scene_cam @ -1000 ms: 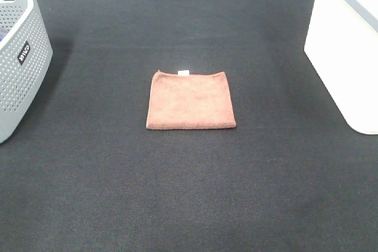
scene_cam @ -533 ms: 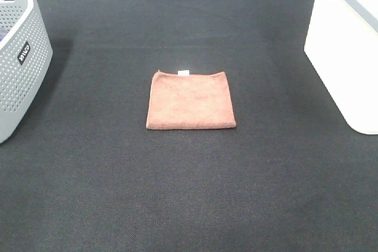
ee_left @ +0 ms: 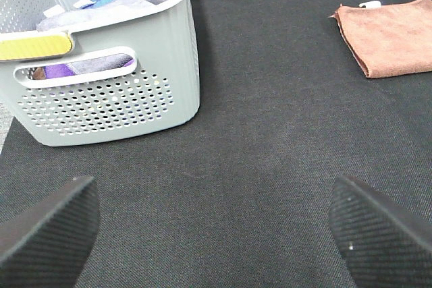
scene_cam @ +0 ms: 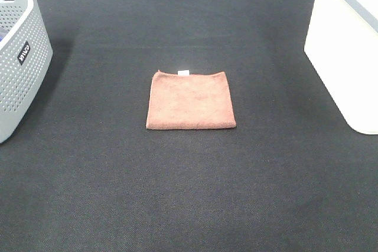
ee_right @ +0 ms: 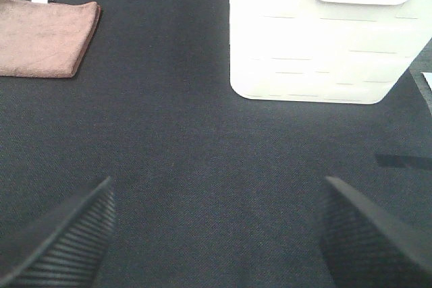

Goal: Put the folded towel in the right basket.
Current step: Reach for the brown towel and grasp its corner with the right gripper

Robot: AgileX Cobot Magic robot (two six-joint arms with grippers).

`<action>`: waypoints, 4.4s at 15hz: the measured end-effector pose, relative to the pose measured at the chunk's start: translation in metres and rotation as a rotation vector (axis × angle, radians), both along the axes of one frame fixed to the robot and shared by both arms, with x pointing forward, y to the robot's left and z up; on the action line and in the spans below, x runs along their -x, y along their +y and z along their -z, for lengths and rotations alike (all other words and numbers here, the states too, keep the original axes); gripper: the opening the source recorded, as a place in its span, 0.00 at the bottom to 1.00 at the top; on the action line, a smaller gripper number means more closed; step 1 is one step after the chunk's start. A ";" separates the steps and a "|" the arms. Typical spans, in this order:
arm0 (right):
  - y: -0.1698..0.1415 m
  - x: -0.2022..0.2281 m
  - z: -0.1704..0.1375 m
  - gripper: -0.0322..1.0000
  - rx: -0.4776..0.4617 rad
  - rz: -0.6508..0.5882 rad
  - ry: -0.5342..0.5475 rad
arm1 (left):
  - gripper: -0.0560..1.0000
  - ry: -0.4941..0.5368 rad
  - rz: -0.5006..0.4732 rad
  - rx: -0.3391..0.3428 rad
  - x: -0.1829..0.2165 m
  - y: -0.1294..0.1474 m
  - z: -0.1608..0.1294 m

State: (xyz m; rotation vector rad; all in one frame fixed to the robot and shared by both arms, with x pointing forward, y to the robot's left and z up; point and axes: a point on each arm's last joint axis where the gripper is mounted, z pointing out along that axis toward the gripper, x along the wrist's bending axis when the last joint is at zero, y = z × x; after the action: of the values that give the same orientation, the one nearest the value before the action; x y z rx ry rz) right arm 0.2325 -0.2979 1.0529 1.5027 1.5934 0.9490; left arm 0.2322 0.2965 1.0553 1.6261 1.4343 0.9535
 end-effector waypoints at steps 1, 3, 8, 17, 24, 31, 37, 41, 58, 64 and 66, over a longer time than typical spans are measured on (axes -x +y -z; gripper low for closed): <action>0.000 0.000 0.000 0.78 0.000 0.000 0.000 | 0.88 0.000 0.000 0.000 0.000 0.000 0.000; 0.000 0.000 0.000 0.78 0.000 0.000 0.000 | 0.88 0.000 0.000 0.000 0.000 0.000 0.000; 0.000 0.000 0.000 0.78 0.000 0.000 0.000 | 0.88 0.000 0.000 0.000 0.000 0.000 0.000; 0.000 0.000 0.000 0.78 0.000 0.000 0.000 | 0.88 0.000 0.000 0.000 0.000 0.000 0.000; 0.000 0.000 0.000 0.78 0.000 0.000 0.000 | 0.88 0.000 0.000 0.000 0.000 0.000 0.000; 0.001 -0.030 -0.024 0.76 -0.001 0.001 -0.022 | 0.88 0.000 0.000 0.000 0.000 0.000 0.000; 0.002 -0.123 -0.075 0.76 0.000 0.003 0.073 | 0.88 0.000 0.000 0.000 0.000 0.000 0.000; 0.005 -0.231 -0.102 0.76 0.043 -0.032 0.203 | 0.88 0.000 0.000 0.000 0.000 0.000 0.000; 0.134 -0.425 0.072 0.74 -0.172 -0.343 0.763 | 0.88 0.000 0.000 0.000 0.000 0.000 0.000; 0.133 -0.446 0.131 0.73 -0.345 -0.343 0.907 | 0.88 0.000 0.000 0.000 0.000 0.000 0.000; 0.131 -0.458 0.139 0.73 -0.361 -0.369 0.915 | 0.88 0.000 0.000 0.000 0.000 0.000 0.000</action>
State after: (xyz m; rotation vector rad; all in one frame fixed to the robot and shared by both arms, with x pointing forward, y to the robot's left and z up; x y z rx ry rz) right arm 0.6905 -0.1667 0.9138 2.1164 2.5079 0.8028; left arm 0.2322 0.2965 1.0553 1.6261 1.4343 0.9535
